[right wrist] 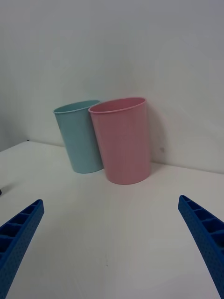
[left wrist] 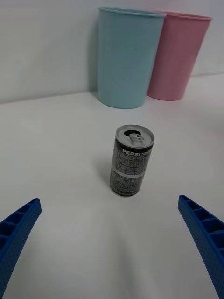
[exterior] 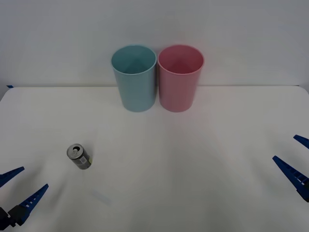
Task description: Grasp the object on the table and drop it into the matching bin: aluminum can to the light blue bin, PET bottle to the pink bin.
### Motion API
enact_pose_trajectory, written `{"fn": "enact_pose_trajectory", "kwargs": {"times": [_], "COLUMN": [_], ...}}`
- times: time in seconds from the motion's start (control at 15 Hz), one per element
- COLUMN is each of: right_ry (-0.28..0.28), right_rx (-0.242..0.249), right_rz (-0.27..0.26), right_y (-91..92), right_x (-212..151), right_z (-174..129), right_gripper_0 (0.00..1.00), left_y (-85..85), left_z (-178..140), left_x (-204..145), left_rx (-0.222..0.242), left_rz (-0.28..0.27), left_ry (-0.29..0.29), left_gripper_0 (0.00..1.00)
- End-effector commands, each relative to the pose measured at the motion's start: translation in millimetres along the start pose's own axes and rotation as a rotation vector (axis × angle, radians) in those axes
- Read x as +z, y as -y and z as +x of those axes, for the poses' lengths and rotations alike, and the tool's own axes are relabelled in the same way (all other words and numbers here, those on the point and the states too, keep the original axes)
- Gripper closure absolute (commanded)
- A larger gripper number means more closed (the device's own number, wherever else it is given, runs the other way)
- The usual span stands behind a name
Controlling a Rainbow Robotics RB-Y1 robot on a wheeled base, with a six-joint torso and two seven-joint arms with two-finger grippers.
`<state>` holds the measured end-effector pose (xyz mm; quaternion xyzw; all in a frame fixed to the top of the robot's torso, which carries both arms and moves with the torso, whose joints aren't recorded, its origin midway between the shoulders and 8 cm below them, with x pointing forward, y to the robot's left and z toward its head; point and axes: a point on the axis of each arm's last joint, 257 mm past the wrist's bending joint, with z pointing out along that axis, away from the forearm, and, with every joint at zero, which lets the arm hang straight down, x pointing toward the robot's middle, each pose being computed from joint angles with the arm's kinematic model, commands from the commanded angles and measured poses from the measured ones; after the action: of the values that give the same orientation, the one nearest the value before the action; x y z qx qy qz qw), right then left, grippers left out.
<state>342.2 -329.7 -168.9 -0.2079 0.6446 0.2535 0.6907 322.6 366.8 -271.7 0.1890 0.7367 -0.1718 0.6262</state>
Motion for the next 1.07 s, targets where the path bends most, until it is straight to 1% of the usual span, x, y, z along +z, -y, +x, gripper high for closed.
{"fn": "enact_pose_trajectory", "kwargs": {"times": [0.07, 0.4, 0.47, 0.67, 0.87, 0.93, 1.07], "right_ry": [0.000, 0.000, 0.000, 0.000, 0.000, 0.000, 0.000], "right_rx": [0.000, 0.000, 0.000, 0.000, 0.000, 0.000, 0.000], "right_rz": [0.000, 0.000, 0.000, 0.000, 0.000, 0.000, 0.000], "right_y": [0.0, 0.0, 0.0, 0.0, 0.0, 0.0, 0.0], "right_x": [0.0, 0.0, 0.0, 0.0, 0.0, 0.0, 0.0], "right_z": [0.0, 0.0, 0.0, 0.0, 0.0, 0.0, 0.0], "right_gripper_0": [0.00, 0.00, 0.00, 0.00, 0.00, 0.00, 0.00], "left_y": [3.3, 2.8, 3.2, 4.3, 14.3, 17.4, 22.0], "left_z": [3.0, 15.7, 19.1, 24.8, 25.9, 28.1, 29.2], "left_x": [10.3, 40.6, 46.4, 62.6, 73.8, 77.9, 87.0], "left_rx": [-0.023, -0.051, -0.031, -0.005, -0.014, -0.007, -0.006], "left_rz": [0.008, 0.034, 0.038, 0.046, 0.059, 0.059, 0.047], "left_ry": [0.008, 0.020, 0.021, 0.036, 0.049, 0.047, 0.059], "left_gripper_0": [0.00, 0.00, 0.00, 0.00, 0.00, 0.00, 0.00]}}
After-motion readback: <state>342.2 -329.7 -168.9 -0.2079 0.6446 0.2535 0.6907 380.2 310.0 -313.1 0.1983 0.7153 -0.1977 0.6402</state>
